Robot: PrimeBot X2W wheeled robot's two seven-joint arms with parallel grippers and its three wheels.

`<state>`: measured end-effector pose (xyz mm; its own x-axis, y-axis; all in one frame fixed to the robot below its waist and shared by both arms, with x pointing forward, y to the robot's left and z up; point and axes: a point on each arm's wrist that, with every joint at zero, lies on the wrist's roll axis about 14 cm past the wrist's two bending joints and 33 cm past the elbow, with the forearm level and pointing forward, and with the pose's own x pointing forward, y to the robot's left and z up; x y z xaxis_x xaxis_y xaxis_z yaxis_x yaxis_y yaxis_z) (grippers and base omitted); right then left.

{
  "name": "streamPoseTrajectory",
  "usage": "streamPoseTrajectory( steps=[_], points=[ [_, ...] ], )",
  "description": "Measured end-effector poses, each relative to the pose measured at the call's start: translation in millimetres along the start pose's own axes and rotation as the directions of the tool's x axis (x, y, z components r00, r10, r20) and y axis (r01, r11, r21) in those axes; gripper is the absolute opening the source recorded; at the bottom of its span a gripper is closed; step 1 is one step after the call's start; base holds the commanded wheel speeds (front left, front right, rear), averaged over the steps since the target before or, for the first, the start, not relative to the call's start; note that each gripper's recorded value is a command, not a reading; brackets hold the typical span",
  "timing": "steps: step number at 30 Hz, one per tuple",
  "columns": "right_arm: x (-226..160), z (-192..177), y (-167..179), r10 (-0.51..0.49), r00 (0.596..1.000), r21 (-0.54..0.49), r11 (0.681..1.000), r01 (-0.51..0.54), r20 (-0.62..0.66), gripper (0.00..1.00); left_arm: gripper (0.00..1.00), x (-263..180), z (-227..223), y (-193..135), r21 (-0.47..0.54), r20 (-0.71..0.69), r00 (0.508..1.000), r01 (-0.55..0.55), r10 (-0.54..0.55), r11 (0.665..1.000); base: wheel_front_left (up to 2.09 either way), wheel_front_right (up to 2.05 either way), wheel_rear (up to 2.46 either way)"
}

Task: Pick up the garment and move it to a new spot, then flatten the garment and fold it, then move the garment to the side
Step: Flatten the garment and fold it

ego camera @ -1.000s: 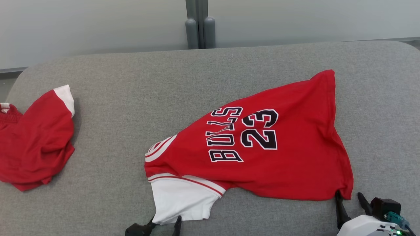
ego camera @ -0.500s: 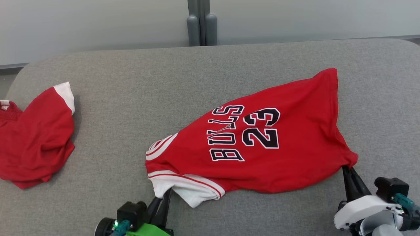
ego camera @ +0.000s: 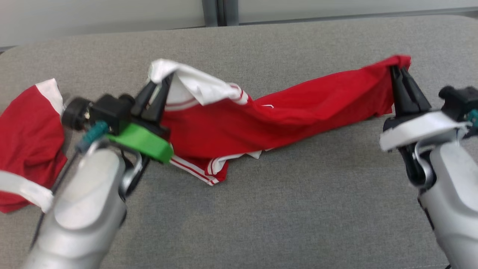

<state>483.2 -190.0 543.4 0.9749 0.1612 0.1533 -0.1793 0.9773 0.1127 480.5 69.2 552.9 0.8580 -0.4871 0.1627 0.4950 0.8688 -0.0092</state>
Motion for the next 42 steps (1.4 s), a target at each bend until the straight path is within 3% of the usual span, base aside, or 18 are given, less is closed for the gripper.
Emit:
streamPoseTrajectory(
  steps=[3,7,10,12,16,22,28,33,37,42],
  points=[
    [45.2,24.6,-2.3,0.029,0.999,-0.032,0.999,-0.028,0.039,0.00,0.00,44.4,36.0,22.6,0.096,0.054,0.998,0.029,-0.035,0.995,0.00,0.00,0.00],
    [100.1,55.3,-6.2,0.036,0.997,-0.026,0.999,-0.034,0.064,0.00,0.00,93.9,76.1,46.4,0.095,0.109,0.994,0.020,-0.030,0.995,0.00,0.00,0.00],
    [138.6,89.5,-12.4,0.026,0.993,-0.013,1.000,-0.025,0.115,0.00,0.00,126.0,106.7,69.8,0.170,0.137,0.990,-0.005,-0.019,0.985,0.00,0.00,0.00],
    [161.5,114.4,-14.1,0.026,0.988,-0.018,1.000,-0.023,0.155,0.00,0.00,145.1,124.7,84.0,0.147,0.162,0.987,-0.033,0.009,0.989,0.00,0.00,0.00],
    [188.9,136.9,-25.0,-0.008,0.986,-0.013,1.000,0.010,0.169,0.00,0.00,171.6,160.0,100.4,0.117,0.224,0.973,-0.075,0.047,0.990,0.00,0.00,0.00],
    [205.6,184.1,-36.0,-0.053,0.970,0.011,0.999,0.052,0.236,0.00,0.00,192.4,224.8,91.9,0.130,0.351,0.936,-0.074,0.024,0.989,0.00,0.00,0.00],
    [210.9,153.3,-40.5,-0.075,0.982,0.025,0.997,0.072,0.172,0.00,0.00,203.5,205.6,81.1,0.150,0.317,0.948,-0.046,-0.004,0.988,0.00,0.00,0.00],
    [208.2,108.4,-49.4,-0.098,0.990,0.055,0.994,0.093,0.097,0.00,0.00,203.9,148.8,92.8,0.102,0.225,0.974,-0.052,0.028,0.993,0.00,0.00,0.00],
    [197.3,65.3,-48.7,-0.086,0.996,0.059,0.995,0.085,0.028,0.00,0.00,195.0,96.0,96.2,0.100,0.132,0.991,-0.044,0.030,0.994,0.00,0.00,0.00],
    [167.6,27.3,-51.4,-0.070,0.997,0.076,0.994,0.072,-0.029,0.00,0.00,173.0,81.5,88.1,0.093,0.147,0.989,-0.033,0.019,0.995,0.00,0.00,0.00]
  ],
)
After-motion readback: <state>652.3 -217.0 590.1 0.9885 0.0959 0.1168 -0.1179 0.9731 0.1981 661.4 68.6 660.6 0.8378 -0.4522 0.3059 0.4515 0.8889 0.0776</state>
